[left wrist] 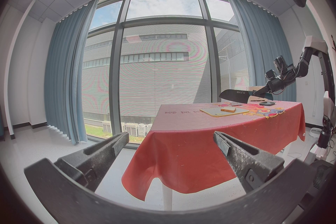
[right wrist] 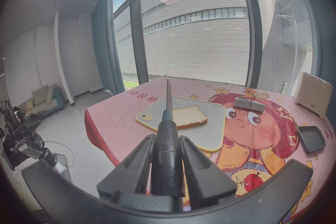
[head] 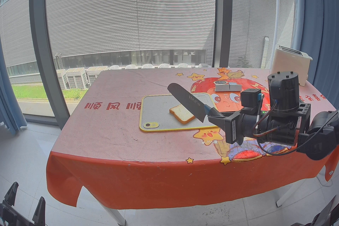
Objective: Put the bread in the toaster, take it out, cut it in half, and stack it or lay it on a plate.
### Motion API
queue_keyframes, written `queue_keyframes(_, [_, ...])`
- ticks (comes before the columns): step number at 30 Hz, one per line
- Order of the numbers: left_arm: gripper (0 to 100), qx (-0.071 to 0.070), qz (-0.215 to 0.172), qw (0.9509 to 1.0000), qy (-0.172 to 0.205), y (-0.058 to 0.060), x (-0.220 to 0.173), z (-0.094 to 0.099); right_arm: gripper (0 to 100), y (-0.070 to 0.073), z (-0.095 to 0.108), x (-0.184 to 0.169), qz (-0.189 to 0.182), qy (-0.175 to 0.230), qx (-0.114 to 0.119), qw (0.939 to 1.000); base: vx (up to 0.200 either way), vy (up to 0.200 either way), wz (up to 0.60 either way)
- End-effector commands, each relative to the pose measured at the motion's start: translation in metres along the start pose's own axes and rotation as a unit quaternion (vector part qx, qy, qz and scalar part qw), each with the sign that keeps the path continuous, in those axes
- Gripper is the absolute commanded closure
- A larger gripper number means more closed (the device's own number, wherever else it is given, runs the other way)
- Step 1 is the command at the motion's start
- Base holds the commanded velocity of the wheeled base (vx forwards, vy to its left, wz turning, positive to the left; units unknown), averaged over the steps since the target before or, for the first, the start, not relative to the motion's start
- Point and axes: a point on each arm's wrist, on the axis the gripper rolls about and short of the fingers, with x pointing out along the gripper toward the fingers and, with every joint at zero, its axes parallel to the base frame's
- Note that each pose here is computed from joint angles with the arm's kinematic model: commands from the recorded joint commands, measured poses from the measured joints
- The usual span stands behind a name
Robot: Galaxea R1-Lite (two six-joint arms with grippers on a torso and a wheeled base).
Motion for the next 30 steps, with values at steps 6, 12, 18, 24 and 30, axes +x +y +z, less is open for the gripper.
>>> queue_keyframes(6, [0,-0.002,0.0,1.0,-0.002,0.0,0.0,-0.005,100,-0.004,0.0,0.0,-0.006,0.001,0.002,1.0,0.0,0.0,0.0])
queue_keyframes(12, [0,-0.004,0.002,1.0,-0.002,0.0,0.0,-0.005,100,-0.003,-0.002,-0.001,-0.005,0.004,0.001,1.0,0.0,0.0,0.0])
queue_keyframes(18, [0,-0.005,0.001,1.0,-0.003,0.0,0.0,-0.004,100,-0.003,-0.002,0.0,-0.005,0.003,0.001,1.0,0.0,0.0,0.0])
queue_keyframes(24, [0,-0.004,0.005,0.9999,-0.011,0.0,0.0,-0.003,100,-0.001,-0.003,0.0,-0.003,0.004,0.0,1.0,0.0,0.0,0.0])
queue_keyframes(30, [0,-0.002,0.005,0.9917,-0.128,0.0,-0.003,0.021,100,-0.001,-0.004,0.001,-0.002,0.005,0.0,1.0,0.0,0.0,0.0])
